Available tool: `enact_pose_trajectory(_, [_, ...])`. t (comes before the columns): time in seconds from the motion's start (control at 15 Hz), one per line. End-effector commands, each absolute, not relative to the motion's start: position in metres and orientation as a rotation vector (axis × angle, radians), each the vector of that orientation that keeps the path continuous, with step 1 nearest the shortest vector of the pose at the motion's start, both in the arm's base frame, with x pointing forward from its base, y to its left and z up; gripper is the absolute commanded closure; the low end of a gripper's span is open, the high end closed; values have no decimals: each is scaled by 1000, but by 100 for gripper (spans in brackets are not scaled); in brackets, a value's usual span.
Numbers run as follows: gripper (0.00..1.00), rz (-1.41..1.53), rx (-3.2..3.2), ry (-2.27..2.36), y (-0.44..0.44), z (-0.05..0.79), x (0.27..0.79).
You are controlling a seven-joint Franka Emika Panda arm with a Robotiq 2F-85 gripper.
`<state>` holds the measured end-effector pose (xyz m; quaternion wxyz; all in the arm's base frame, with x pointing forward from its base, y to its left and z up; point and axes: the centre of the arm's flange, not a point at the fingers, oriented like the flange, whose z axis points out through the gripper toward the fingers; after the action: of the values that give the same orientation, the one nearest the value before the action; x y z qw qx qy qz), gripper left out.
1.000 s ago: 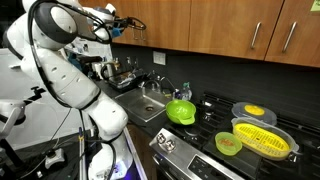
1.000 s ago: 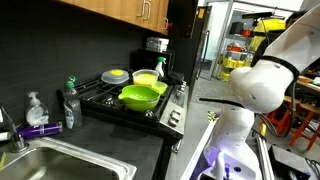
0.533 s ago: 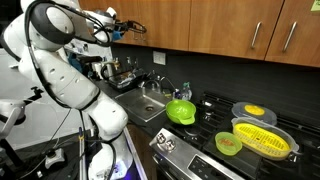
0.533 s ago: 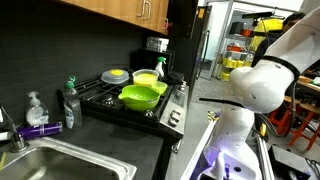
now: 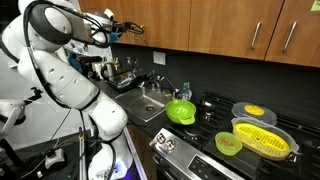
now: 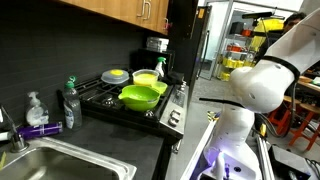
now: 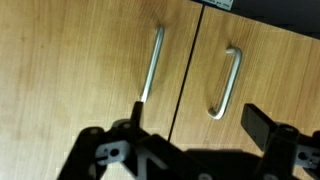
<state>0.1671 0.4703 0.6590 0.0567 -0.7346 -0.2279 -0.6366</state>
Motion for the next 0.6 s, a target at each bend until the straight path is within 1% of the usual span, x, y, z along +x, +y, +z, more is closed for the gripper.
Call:
enact_pose_trajectory(0.0, [0, -1961, -2234, -628, 483, 657, 172])
enact_pose_trajectory(0.53, [0, -1994, -2223, -571, 481, 674, 190])
